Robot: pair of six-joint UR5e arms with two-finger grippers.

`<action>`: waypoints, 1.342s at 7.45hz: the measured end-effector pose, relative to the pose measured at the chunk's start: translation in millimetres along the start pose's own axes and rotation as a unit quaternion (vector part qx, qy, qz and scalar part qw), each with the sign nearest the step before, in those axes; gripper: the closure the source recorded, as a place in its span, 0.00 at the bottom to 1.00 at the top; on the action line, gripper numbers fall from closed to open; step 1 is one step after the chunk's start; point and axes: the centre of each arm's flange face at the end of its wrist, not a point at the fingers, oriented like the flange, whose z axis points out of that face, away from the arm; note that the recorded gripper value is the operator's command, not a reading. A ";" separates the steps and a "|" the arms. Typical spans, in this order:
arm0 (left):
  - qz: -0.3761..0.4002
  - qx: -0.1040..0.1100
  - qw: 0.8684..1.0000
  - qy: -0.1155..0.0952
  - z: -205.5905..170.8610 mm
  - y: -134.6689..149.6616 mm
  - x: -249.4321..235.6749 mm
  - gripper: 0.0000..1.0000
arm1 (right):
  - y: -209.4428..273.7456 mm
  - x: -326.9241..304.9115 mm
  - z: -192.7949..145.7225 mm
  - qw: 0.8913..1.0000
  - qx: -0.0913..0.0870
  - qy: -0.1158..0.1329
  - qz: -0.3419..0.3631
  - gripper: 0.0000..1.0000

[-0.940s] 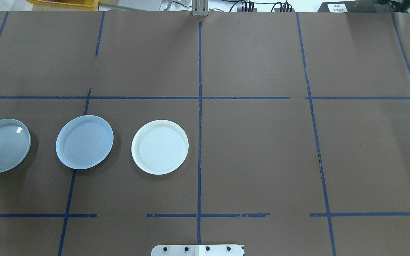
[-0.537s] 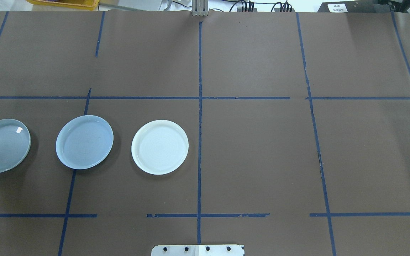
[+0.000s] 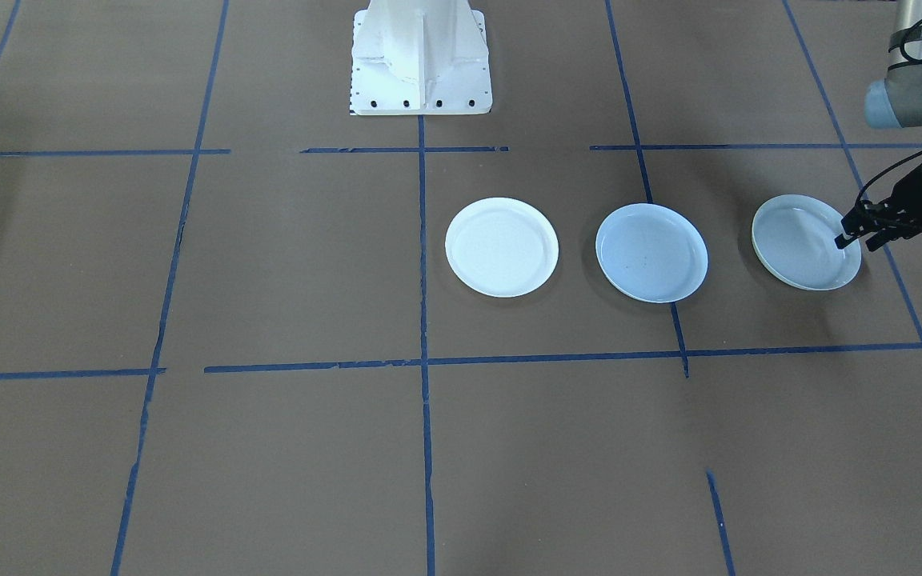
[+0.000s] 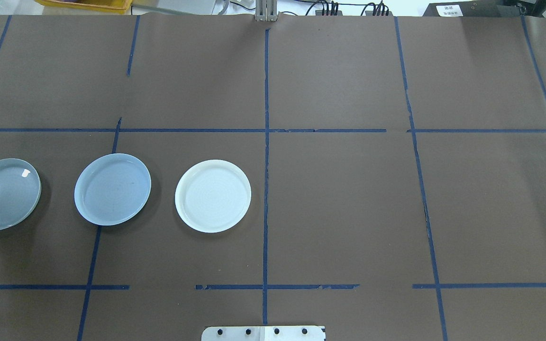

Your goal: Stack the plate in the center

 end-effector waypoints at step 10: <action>0.037 0.003 0.999 0.028 -5.6 12.1 1.5 1.00 | 0.0 0.0 0.0 1.000 0.000 0.000 0.000 0.00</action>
